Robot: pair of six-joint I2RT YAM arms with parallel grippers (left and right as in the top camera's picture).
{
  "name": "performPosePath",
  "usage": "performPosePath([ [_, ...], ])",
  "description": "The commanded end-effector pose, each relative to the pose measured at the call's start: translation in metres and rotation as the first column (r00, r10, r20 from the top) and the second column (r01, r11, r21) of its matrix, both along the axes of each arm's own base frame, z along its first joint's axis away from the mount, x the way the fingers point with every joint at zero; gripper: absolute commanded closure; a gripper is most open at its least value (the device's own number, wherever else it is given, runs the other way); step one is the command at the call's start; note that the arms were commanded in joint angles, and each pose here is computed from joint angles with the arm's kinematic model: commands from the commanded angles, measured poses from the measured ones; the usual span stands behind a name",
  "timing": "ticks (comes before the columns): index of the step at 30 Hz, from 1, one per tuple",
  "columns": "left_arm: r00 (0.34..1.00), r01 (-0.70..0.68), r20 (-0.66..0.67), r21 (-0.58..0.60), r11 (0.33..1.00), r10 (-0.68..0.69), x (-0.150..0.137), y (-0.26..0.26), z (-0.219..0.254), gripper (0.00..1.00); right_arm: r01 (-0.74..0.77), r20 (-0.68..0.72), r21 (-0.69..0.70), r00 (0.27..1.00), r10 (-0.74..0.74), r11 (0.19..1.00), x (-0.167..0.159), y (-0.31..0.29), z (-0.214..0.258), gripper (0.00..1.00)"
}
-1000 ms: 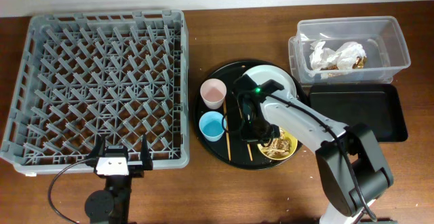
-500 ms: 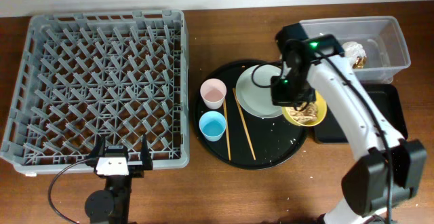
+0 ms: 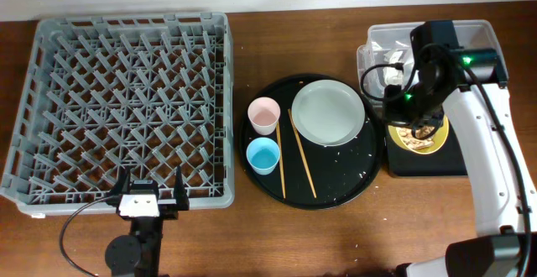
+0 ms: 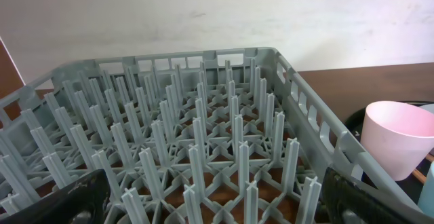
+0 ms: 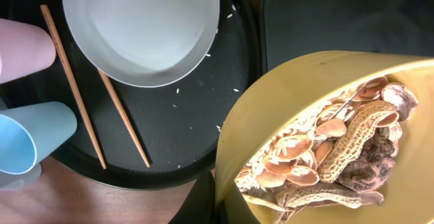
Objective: Sort waste into correct bins and load items into the dishwasher rack
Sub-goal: 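Carry the yellow bowl over the black rectangular tray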
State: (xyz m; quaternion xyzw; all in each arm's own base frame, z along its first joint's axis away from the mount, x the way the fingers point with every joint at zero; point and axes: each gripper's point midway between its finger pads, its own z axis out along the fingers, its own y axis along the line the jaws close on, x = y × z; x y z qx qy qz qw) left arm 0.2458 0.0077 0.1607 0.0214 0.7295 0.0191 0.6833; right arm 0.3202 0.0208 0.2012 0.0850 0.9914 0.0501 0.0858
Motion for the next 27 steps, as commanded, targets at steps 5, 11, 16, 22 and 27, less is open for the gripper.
performPosePath([
  [5,1.000,0.005,-0.001,0.012,1.000,-0.005,0.000,-0.001,-0.001,0.01,-0.006,-0.028,0.063,1.000,0.008,0.998,-0.008,-0.005,-0.017,0.96],
  [11,1.000,0.005,-0.001,0.013,1.000,-0.005,0.000,-0.001,-0.001,0.01,-0.016,-0.045,0.089,0.999,0.020,0.996,-0.010,-0.005,-0.031,0.96],
  [16,1.000,0.005,-0.001,0.012,1.000,-0.005,0.000,-0.001,-0.001,0.01,-0.087,-0.014,0.138,0.996,0.090,0.987,-0.006,0.005,-0.033,0.96],
  [22,1.000,0.005,-0.001,0.013,1.000,-0.005,0.000,-0.001,-0.001,0.01,-0.179,0.100,0.319,0.983,0.154,0.931,0.000,0.004,-0.019,0.96],
  [27,1.000,0.005,-0.001,0.013,1.000,-0.005,0.000,-0.001,-0.001,0.01,-0.274,0.324,0.486,0.938,0.120,0.830,0.012,-0.018,0.004,0.96],
])
